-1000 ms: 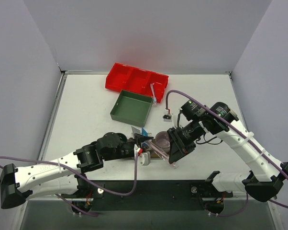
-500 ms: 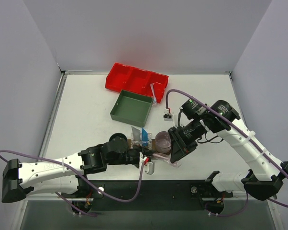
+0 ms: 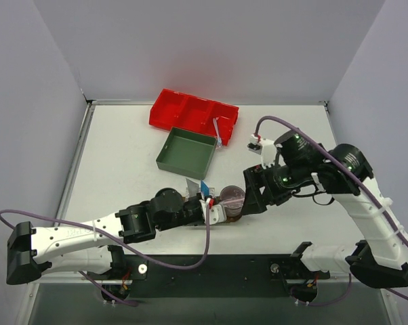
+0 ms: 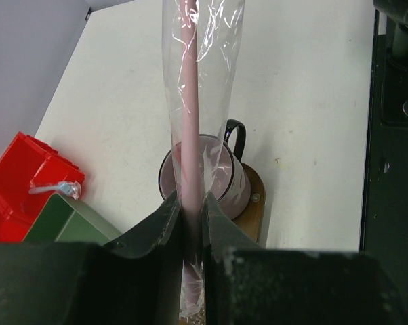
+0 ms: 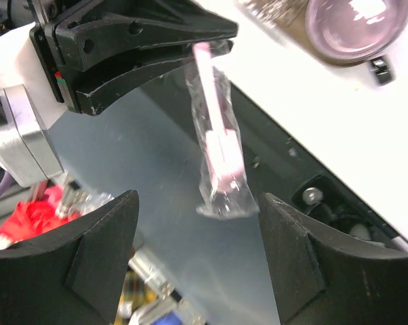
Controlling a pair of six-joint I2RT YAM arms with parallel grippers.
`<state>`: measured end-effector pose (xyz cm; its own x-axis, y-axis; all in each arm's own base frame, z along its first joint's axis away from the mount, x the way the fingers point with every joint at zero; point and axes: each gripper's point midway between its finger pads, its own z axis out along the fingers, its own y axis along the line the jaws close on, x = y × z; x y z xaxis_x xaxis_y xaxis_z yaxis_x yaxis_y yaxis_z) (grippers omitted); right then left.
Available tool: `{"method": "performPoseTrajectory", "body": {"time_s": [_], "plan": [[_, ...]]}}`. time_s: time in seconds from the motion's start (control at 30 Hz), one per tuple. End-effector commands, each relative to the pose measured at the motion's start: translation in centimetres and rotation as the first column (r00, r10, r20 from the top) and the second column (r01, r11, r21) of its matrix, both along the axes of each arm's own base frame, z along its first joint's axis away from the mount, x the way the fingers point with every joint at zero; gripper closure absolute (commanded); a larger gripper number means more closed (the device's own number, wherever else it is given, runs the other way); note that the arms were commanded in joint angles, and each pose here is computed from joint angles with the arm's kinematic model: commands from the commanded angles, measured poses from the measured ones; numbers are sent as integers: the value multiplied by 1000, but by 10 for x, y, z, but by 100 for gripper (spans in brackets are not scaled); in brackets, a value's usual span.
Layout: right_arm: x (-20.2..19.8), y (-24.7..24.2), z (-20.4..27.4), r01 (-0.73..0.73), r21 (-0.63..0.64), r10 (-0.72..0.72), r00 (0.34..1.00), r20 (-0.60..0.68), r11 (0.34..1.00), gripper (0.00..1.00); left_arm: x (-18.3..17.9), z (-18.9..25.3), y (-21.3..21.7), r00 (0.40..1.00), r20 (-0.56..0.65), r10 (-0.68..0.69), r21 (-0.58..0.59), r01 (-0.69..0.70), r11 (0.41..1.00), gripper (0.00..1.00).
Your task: Prepare toiletry sets of a toothbrush and toothpaste on the tray
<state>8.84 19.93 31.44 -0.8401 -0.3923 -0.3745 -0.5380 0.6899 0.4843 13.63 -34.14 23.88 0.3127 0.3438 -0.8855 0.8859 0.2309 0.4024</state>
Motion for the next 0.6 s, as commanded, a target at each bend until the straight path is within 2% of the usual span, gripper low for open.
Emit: {"method": "performPoseTrajectory", "body": {"time_s": [0.0,0.1,0.27,0.4,0.57], "plan": [[33,-30,21,219,5,-213,943,255,976,34,14,45,-6,992,-77,100,-179,-112,977,100],[52,-39,33,316,94,-328,871,365,944,34,19,47,-5,984,-128,122,-206,-147,967,100],[65,-32,47,322,273,-415,802,431,906,33,22,51,-6,976,-192,106,-244,-152,958,100],[74,-19,48,314,331,-438,792,426,890,35,23,54,-6,968,-240,80,-270,-145,952,100],[86,1,53,286,394,-448,790,420,874,37,25,54,-4,967,-238,85,-271,-151,951,100]]}}
